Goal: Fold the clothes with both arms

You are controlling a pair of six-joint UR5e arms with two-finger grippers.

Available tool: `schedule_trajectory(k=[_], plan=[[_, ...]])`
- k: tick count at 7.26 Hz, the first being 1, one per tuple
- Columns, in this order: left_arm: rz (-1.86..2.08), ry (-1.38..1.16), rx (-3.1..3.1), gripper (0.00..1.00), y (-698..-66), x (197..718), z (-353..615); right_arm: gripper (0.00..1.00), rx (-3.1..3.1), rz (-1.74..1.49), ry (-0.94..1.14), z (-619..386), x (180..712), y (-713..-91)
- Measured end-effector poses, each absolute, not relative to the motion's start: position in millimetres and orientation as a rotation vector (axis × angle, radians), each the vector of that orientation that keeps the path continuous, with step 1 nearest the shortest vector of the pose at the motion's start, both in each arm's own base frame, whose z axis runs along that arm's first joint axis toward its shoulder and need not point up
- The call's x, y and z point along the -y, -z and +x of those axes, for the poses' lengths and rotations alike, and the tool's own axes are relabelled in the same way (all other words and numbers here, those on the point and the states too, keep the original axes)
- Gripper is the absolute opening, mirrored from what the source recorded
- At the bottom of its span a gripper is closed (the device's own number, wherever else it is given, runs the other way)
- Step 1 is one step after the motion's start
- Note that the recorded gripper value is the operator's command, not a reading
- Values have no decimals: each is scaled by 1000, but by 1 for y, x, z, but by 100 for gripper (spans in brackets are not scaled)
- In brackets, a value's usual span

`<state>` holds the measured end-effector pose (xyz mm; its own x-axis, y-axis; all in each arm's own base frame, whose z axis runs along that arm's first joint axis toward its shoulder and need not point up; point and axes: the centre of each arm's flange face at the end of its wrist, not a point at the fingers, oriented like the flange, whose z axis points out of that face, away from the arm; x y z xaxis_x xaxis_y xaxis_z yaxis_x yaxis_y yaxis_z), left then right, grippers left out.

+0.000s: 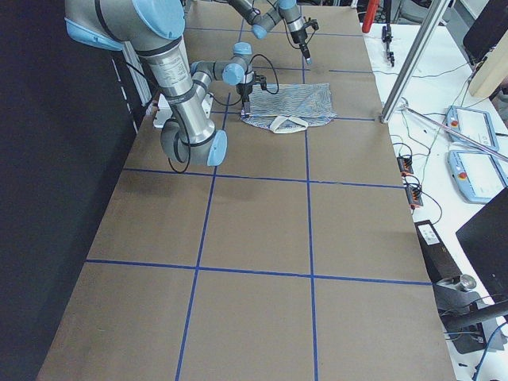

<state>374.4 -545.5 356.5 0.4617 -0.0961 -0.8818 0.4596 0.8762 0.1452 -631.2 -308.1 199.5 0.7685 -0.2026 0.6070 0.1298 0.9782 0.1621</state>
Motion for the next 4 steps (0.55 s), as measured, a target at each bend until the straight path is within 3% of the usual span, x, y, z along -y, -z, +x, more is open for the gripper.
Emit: schedule_trajectory(k=[4], plan=[[393,352,-1043,40,-355,545,374,100,626,122,207,-642,306,-218]])
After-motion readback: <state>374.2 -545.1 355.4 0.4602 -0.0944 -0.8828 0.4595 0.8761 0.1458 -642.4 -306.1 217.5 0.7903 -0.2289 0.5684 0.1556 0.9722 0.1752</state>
